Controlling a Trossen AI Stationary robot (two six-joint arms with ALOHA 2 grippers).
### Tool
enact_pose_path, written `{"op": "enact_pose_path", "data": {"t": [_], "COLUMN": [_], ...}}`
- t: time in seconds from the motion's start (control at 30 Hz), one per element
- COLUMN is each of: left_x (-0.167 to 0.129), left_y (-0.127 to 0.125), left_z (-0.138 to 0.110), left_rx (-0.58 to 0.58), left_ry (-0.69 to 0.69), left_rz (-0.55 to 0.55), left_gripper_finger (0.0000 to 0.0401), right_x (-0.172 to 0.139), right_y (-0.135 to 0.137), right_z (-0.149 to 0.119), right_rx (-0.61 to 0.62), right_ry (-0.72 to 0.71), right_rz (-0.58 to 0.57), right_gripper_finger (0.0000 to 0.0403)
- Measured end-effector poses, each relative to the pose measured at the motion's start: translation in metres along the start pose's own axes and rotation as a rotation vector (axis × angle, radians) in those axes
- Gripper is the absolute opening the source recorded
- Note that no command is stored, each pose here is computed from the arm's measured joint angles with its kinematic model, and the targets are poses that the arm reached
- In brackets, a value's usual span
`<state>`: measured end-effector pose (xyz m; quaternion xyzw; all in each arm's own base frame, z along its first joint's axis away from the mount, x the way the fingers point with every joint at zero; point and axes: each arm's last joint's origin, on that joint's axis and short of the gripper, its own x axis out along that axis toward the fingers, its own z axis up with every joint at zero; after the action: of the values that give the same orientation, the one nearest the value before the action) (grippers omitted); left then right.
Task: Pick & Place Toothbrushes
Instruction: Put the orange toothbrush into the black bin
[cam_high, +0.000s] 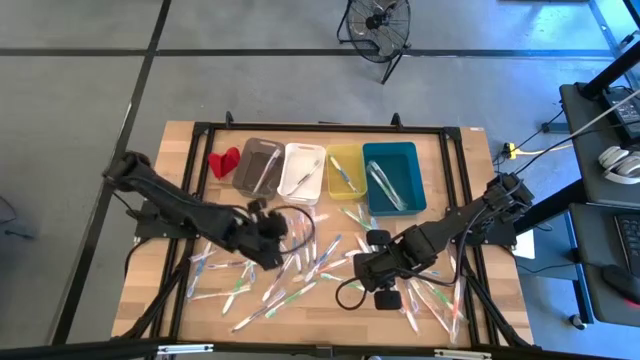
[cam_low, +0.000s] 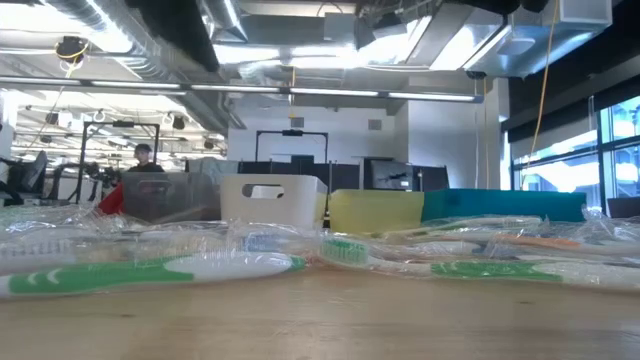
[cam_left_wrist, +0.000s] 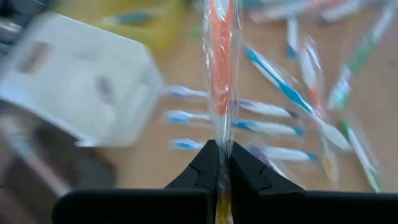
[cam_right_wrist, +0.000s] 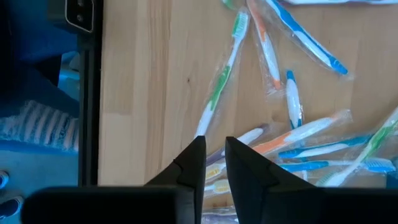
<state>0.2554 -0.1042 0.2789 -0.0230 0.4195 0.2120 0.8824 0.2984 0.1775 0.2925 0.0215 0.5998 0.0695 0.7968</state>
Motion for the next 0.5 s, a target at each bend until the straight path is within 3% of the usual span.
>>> {"op": "enact_pose_path", "data": {"t": [0.13,0.33,0.5], "left_x": [-0.026,-0.051,-0.064], "left_y": [0.027,0.077,0.1], "left_z": [-0.001,-0.007,-0.006], "left_rx": [-0.053,-0.161,-0.227], "left_ry": [-0.087,-0.103,-0.145], "left_rz": [0.121,0.28,0.299], "left_gripper_finger": [0.0008,0.0008,0.0008], "right_x": [0.0,0.0,-0.001], "right_y": [0.001,-0.001,-0.003], "right_z": [0.001,0.001,0.002], "right_rx": [0.001,0.03,0.071], "right_ry": [-0.03,-0.074,-0.118], "right_rz": [-0.041,-0.12,-0.191], "right_gripper_finger": [0.007,0.007,0.0059]}}
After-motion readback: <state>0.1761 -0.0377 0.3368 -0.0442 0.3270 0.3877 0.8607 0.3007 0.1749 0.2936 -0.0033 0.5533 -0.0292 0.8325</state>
